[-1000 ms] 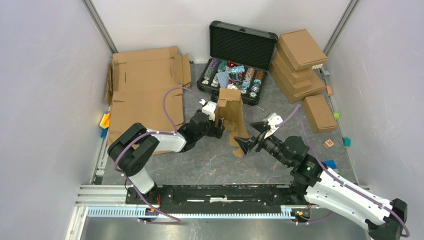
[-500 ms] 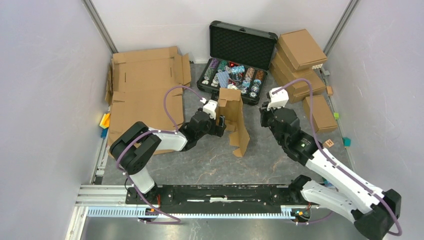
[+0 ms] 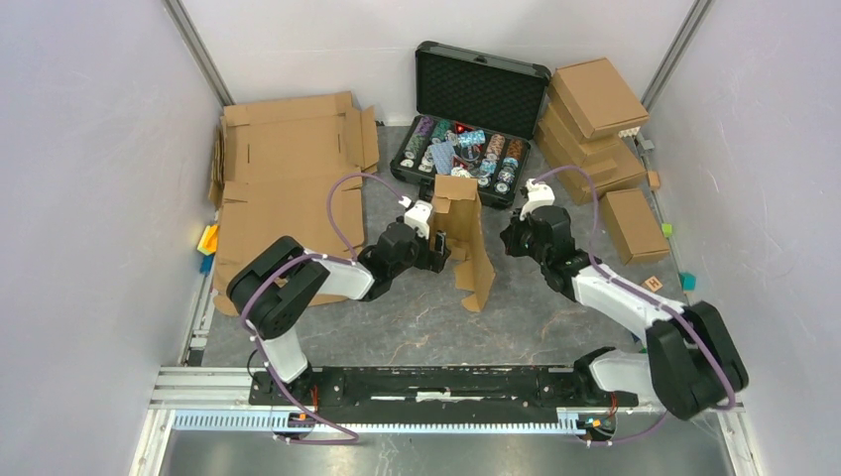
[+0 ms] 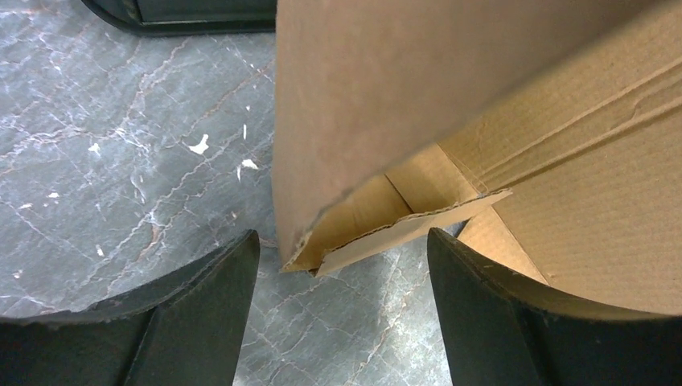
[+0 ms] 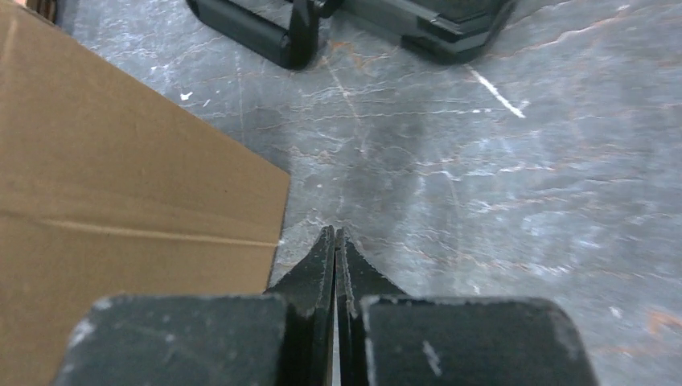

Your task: Fold the paper box

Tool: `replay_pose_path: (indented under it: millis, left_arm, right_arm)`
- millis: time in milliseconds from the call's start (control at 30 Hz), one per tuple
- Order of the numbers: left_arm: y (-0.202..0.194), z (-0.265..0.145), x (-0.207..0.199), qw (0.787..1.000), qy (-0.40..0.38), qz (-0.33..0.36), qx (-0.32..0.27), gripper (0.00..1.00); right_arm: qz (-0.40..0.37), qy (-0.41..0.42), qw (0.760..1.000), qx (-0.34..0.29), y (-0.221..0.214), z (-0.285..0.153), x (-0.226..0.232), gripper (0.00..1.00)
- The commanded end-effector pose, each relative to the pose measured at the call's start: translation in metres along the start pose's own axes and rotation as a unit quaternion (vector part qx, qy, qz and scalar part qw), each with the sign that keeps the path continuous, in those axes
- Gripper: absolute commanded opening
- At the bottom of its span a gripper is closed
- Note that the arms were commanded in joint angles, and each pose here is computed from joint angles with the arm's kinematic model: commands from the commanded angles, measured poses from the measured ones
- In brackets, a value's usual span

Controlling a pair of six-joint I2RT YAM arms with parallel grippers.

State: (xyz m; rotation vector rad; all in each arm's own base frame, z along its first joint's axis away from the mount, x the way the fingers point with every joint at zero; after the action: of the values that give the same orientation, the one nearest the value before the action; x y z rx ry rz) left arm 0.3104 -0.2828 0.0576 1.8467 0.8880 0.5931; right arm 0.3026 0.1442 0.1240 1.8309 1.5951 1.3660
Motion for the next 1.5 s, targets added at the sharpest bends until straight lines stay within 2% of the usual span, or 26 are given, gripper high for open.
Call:
replay_pose_path:
  millis: [0,167,367,567,667,967,1133,1233,1467]
  left_arm:
    - [0.005,0.004,-0.001,0.999,-0.015,0.026,-0.023,0.82]
    - [0.001,0.004,0.002,1.000,-0.005,0.027,-0.011,0.81]
    - [0.000,0.010,0.002,1.000,-0.003,0.024,0.001,0.78]
    - [0.004,0.012,-0.001,1.000,-0.014,0.025,-0.002,0.70]
    - [0.006,0.011,-0.002,0.999,-0.018,0.026,-0.002,0.62]
    - [0.006,0.004,-0.002,1.000,-0.015,0.019,-0.002,0.63]
    - [0.004,-0.006,0.005,1.000,0.005,0.007,0.001,0.72]
    - [0.002,-0.011,0.009,1.000,0.010,-0.008,0.003,0.73]
    - [0.003,-0.029,0.009,1.000,0.008,-0.019,-0.012,0.79]
  right_arm:
    - [0.046,0.100,0.994,-0.007,0.007,0.018,0.033,0.00]
    - [0.062,0.150,0.986,0.047,-0.020,0.036,0.042,0.00]
    - [0.067,0.178,0.978,0.084,-0.042,0.049,0.050,0.00]
    - [0.059,0.187,0.975,0.101,-0.053,0.055,0.059,0.00]
    - [0.060,0.189,0.975,0.102,-0.056,0.055,0.060,0.00]
    - [0.030,0.157,0.984,0.083,-0.049,0.050,0.044,0.02]
    - [0.012,0.131,0.989,0.061,-0.044,0.044,0.023,0.08]
    - [0.010,0.122,0.991,0.046,-0.036,0.044,0.015,0.11]
    - [0.011,0.131,0.991,0.033,-0.025,0.049,0.017,0.12]
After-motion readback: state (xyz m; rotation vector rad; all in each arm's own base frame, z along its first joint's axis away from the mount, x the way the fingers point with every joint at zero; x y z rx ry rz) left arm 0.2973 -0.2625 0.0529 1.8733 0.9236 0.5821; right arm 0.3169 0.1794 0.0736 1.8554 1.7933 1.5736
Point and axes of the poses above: each gripper's point midway between its finger pads, its own z axis out along the fingers, its own x axis along the line the jaws close on, y = z × x, the point moved 3 cm from there along -z, back along the fingers, and after that the axes turned 14 degrees about z, right-handed, at the moved point
